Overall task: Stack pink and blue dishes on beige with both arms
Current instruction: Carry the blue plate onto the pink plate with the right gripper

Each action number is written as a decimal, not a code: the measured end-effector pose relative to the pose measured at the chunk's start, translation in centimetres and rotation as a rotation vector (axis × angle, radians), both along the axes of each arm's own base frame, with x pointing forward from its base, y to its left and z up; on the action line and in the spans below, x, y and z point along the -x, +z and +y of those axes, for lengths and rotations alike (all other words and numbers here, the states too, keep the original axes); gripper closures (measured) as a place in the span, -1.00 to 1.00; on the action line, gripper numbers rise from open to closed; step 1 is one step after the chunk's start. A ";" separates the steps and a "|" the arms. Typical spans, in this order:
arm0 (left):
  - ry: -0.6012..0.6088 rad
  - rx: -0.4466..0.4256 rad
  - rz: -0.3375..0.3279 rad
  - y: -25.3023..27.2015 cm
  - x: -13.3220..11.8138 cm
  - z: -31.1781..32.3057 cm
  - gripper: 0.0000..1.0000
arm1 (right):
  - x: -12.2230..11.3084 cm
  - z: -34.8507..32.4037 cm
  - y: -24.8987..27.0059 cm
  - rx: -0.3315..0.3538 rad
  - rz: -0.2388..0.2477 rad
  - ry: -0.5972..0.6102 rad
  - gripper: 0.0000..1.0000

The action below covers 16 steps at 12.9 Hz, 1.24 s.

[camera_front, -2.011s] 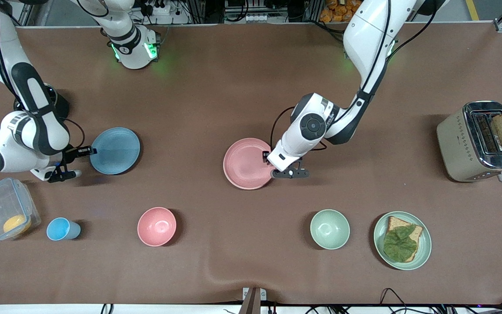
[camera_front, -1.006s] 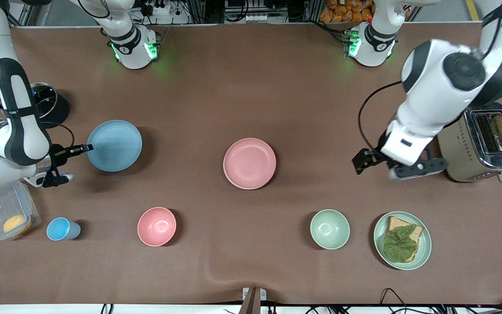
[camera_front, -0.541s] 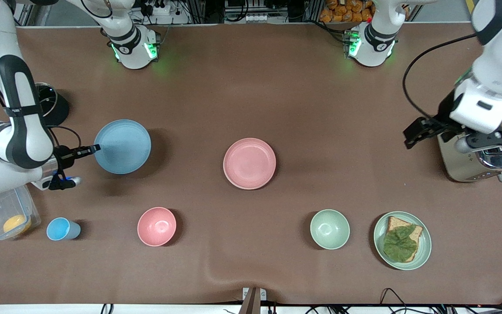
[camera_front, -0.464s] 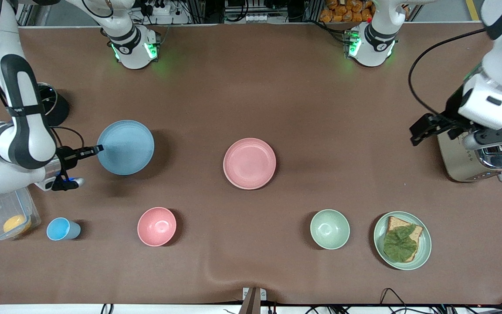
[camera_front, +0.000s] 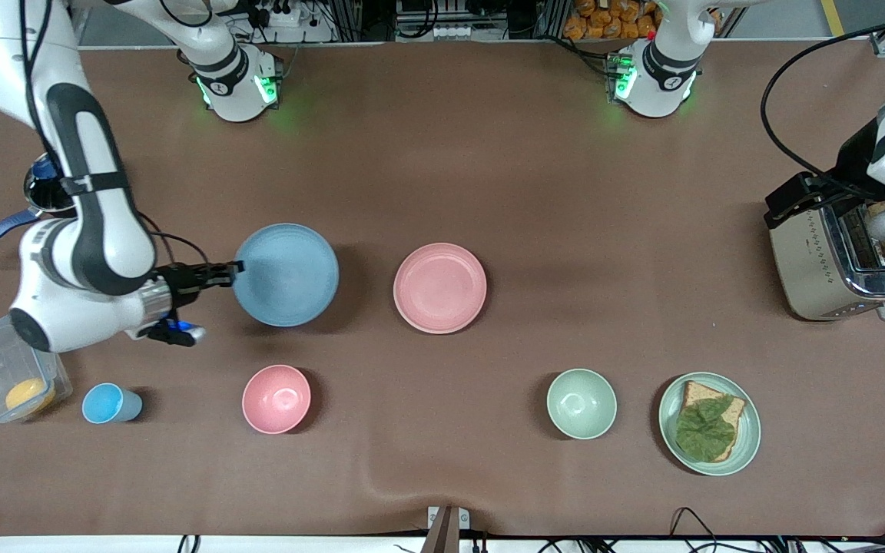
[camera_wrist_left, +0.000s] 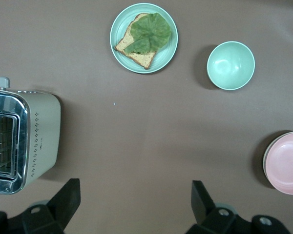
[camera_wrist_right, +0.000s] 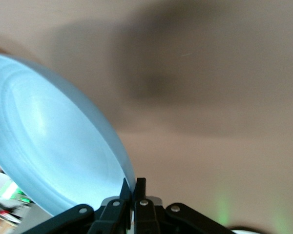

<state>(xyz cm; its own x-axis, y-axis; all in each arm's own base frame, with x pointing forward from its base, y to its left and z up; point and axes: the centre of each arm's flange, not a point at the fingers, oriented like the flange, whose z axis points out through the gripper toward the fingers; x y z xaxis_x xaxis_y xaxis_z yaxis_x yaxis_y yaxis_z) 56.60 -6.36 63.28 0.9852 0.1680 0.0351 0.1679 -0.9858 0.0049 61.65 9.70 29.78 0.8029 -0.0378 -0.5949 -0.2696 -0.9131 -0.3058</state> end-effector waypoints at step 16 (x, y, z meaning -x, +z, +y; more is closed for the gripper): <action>-0.002 -0.002 0.011 0.7 0.5 0.6 -1.00 | 3.7 25.0 -6.7 0.087 -0.105 -0.117 0.92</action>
